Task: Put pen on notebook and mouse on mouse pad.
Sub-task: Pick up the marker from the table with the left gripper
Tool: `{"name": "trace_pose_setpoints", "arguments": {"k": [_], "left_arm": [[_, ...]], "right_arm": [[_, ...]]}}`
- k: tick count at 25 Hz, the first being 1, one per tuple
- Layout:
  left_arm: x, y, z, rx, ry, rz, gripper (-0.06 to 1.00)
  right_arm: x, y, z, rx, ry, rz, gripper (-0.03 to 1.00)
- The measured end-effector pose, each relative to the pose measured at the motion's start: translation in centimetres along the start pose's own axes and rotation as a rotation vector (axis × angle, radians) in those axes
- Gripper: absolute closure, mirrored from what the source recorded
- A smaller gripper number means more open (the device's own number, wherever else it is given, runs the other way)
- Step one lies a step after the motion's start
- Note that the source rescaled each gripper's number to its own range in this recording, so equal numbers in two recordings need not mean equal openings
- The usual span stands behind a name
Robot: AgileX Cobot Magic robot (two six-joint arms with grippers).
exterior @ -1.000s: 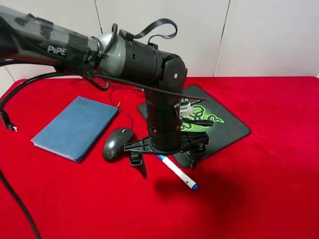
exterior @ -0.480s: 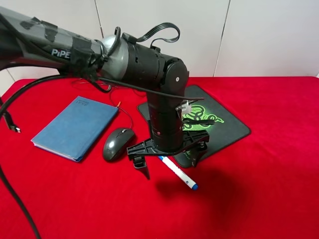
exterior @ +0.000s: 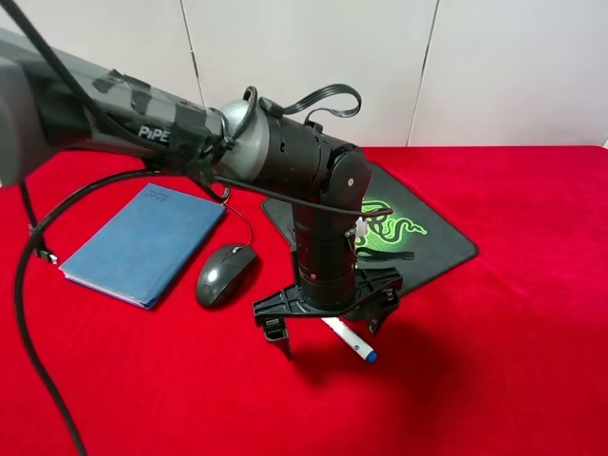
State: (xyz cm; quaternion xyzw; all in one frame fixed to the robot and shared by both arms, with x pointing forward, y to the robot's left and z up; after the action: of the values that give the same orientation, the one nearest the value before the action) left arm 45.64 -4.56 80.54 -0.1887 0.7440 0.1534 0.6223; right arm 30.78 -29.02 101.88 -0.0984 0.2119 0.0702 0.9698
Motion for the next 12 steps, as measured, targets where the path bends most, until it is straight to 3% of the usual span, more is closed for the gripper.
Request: {"name": "trace_pose_setpoints", "arguments": {"k": [12], "left_arm": [[0.09, -0.36, 0.92, -0.048, -0.054, -0.021, -0.05]], "right_arm": [[0.00, 0.00, 0.01, 0.000, -0.001, 0.000, -0.03]]}}
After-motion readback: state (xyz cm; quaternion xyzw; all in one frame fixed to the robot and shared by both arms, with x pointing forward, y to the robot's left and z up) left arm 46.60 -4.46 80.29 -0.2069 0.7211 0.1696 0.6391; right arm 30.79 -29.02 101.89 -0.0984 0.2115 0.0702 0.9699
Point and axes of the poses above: a point on each arm's last joint axis where the gripper is mounted, x pointing out along that axis toward the gripper, y along the wrist's bending axis when the last joint is at zero, z = x × y, the point moved 8 cm from there along x, pointing out along that axis toward the gripper, and after that the axes turned 11 degrees about -x, right-handed, at the moved point
